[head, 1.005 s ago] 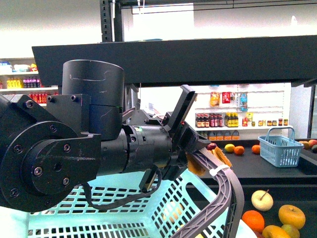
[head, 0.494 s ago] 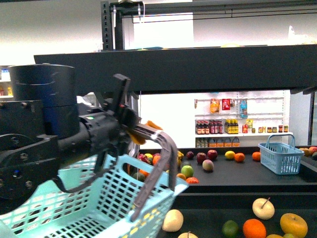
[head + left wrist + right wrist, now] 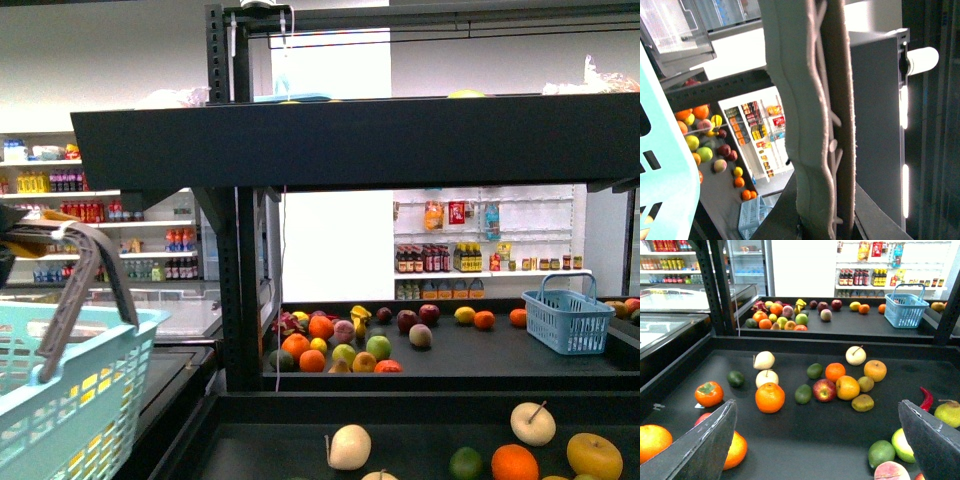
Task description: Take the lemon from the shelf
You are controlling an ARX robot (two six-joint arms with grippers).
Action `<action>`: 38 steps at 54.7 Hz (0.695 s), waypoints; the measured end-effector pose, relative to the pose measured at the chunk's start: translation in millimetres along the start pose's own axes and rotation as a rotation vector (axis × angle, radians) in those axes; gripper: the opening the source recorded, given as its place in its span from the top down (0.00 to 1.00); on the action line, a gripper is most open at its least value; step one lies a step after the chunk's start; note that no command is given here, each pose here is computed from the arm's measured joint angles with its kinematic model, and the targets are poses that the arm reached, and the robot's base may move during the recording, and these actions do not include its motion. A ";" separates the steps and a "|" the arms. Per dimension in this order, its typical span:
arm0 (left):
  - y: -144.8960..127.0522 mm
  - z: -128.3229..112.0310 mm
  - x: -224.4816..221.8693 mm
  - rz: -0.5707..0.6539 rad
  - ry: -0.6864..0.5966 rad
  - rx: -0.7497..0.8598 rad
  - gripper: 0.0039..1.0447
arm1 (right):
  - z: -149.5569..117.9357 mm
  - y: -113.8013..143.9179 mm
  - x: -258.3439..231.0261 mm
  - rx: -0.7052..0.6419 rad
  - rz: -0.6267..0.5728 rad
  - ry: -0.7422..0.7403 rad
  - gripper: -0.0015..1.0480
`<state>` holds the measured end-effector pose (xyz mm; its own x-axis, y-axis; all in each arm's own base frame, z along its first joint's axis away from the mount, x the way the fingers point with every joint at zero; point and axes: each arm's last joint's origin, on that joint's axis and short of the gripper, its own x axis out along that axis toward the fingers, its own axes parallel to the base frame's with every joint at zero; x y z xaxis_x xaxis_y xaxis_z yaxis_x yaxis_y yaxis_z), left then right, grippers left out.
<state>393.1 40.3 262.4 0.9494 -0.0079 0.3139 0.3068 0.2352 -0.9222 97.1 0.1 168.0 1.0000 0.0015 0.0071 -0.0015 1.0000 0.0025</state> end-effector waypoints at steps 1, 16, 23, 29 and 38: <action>1.7 4.1 -1.8 -0.002 -0.003 -0.002 0.90 | 0.0 0.0 0.0 0.000 0.000 0.000 0.07; 37.3 47.1 -17.7 -0.088 -0.057 0.006 0.91 | 0.0 0.0 0.0 0.000 0.000 0.000 0.07; 56.7 50.5 -20.1 -0.067 -0.070 -0.013 0.91 | 0.2 0.0 0.0 0.000 0.000 -0.001 0.07; 68.4 49.1 -20.9 -0.044 -0.070 -0.034 0.91 | 0.0 0.0 0.0 0.000 0.000 0.000 0.07; 71.7 51.7 -21.7 -0.039 -0.071 -0.050 0.91 | 0.2 0.0 0.0 0.000 0.000 -0.001 0.07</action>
<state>391.1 107.6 201.1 0.9300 0.0536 0.3636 0.3483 0.1869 -0.9186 97.1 0.1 168.1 1.0000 0.0015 0.0078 -0.0015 1.0000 0.0025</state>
